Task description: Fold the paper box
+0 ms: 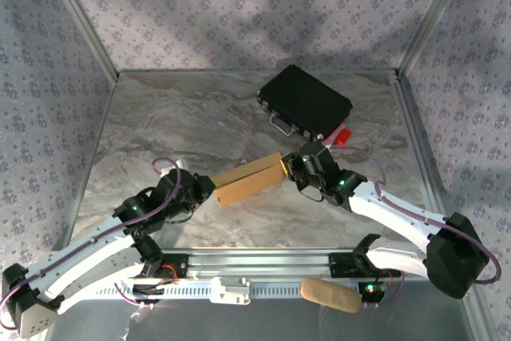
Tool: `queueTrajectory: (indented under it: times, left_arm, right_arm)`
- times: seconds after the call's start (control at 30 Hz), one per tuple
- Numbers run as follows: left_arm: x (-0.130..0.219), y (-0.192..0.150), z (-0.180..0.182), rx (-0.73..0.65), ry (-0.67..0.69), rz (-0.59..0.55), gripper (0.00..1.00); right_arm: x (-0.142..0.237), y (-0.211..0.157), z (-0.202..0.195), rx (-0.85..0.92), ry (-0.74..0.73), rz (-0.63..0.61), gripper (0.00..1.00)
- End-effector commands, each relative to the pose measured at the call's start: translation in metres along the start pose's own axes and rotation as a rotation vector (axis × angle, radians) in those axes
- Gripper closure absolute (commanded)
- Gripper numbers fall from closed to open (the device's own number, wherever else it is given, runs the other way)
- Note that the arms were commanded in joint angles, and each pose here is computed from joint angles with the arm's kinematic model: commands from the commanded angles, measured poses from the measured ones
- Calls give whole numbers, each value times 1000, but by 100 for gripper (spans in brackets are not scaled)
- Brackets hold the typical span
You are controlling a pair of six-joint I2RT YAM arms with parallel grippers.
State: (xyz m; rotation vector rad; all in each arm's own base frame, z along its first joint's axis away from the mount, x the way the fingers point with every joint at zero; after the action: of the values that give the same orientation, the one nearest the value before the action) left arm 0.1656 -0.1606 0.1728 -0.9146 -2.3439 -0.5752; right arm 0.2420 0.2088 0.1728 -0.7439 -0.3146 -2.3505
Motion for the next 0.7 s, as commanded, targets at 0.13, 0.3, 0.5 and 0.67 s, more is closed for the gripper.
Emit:
queueTrajectory:
  times: [0.13,0.3,0.5,0.67]
  left_arm:
    - [-7,-10,81,-156,414,38,95]
    - [-14,-16,83,-193,441,46,99]
    - [-12,-17,62,-199,354,30,97]
    - [-5,-20,28,-248,230,53,86]
  right_arm:
    - [-6,-2,-59,26,-259,9,88]
    - [-5,-1,-66,24,-273,12,89]
    - [-2,4,-67,40,-268,24,89]
    - [12,5,-60,143,-247,48,90]
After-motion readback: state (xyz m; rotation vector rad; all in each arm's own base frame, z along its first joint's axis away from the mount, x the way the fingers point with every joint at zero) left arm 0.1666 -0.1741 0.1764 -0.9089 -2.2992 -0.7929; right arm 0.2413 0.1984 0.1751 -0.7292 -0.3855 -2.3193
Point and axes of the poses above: each hand's point on the last joint's axis, 136 mm out from that joint toward the fingers, its own x axis back along the fingers, its own z axis along the line the jaws close on, y = z × x, the point moved 4 cm from there along x, back along the fingers, and after that the axes turned 6 degrees about x, right-handed, at the moved point
